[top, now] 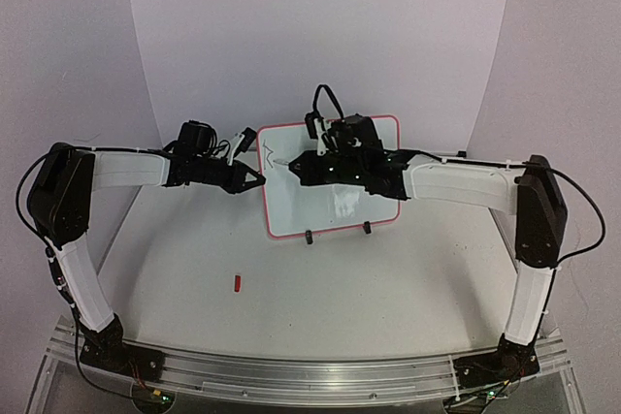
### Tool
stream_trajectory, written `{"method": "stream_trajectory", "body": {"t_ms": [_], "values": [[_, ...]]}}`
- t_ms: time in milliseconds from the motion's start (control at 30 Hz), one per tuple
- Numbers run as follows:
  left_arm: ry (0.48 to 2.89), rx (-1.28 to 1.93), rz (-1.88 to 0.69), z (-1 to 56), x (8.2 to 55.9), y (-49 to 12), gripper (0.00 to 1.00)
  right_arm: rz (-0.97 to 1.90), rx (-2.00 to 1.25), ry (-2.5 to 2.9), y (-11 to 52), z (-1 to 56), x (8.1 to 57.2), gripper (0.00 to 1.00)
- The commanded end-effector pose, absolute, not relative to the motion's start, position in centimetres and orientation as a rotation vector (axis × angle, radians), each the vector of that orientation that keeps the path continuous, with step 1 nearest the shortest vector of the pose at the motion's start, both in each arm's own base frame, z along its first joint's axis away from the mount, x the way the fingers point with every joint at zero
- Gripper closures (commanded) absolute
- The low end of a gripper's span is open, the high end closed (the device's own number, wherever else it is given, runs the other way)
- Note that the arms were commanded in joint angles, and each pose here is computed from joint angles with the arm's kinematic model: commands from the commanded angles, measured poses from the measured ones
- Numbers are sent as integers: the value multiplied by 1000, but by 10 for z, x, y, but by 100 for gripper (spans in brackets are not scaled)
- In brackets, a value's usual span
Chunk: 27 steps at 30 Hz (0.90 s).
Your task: Write a sentence on the whiteboard
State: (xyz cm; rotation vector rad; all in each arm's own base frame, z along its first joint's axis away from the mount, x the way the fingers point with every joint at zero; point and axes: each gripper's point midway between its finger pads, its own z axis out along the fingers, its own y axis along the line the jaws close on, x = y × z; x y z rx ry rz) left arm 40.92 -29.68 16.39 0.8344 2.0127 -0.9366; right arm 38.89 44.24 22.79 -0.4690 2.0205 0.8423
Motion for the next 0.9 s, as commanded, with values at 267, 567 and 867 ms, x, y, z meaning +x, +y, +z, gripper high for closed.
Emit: {"method": "stream_trajectory", "body": {"t_ms": [267,567,867], "values": [[2013,859,-829,167,417,-292,100,818,-435,1924,431,274,397,100],[2014,862,-825,166,418,-292,100,808,-437,1959,436,259,402,100],[2019,865,-823,164,418,-292,100,798,-437,1985,439,246,405,100]]}}
